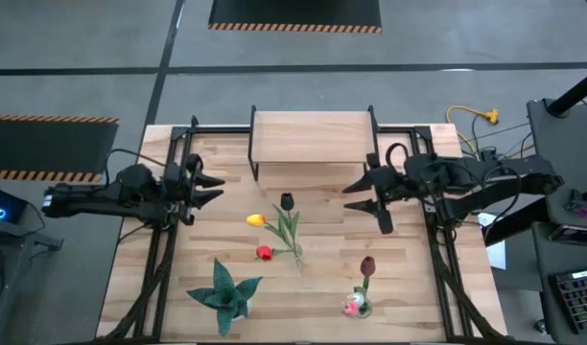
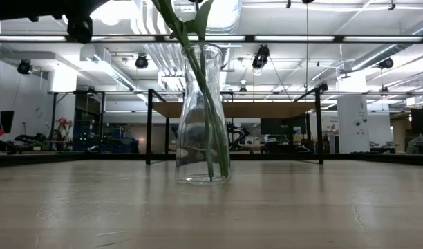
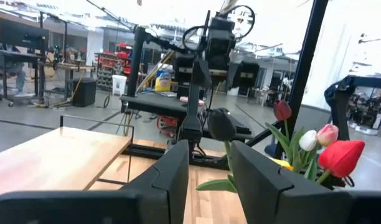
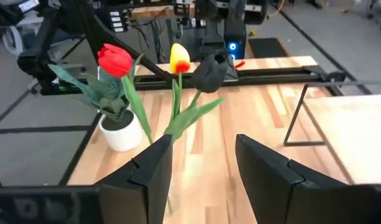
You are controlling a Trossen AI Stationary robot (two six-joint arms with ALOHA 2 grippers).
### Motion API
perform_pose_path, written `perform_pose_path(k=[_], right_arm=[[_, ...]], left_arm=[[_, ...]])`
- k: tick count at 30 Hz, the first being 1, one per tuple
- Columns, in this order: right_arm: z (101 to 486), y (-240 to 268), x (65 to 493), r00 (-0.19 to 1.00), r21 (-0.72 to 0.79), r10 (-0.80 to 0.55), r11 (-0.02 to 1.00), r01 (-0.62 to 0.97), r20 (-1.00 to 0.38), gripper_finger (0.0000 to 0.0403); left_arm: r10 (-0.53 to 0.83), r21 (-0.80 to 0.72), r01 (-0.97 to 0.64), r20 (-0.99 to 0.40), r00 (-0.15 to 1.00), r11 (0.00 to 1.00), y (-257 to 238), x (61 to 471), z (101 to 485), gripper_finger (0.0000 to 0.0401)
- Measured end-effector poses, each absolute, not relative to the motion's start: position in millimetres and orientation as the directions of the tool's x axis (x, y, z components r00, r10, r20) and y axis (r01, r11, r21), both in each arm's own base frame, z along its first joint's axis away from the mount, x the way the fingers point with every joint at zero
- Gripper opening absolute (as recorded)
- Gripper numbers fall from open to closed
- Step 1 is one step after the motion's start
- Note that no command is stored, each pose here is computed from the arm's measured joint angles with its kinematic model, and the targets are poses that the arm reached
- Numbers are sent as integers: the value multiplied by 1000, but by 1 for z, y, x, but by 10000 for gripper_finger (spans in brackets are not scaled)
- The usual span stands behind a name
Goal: Pick and place flowers into a vace then onto a shelf
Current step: Put the bottom transparent vase with the flowers on the shelf
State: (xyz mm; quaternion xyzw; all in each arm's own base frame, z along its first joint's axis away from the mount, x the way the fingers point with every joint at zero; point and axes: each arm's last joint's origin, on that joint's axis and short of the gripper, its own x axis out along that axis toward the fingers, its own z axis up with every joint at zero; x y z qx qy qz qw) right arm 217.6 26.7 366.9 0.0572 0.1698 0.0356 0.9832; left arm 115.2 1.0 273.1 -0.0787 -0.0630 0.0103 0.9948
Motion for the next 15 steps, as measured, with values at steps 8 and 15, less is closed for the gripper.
perform_pose_path(k=[8, 15], right_arm=[[366, 29, 209, 911, 229, 187, 968, -106, -368, 167], [373, 30, 193, 908, 247, 244, 955, -164, -341, 165]], left_arm=[[31, -157, -17, 88, 996, 987, 1, 115, 266, 102], [31, -128, -24, 50, 998, 992, 1, 102, 260, 48]])
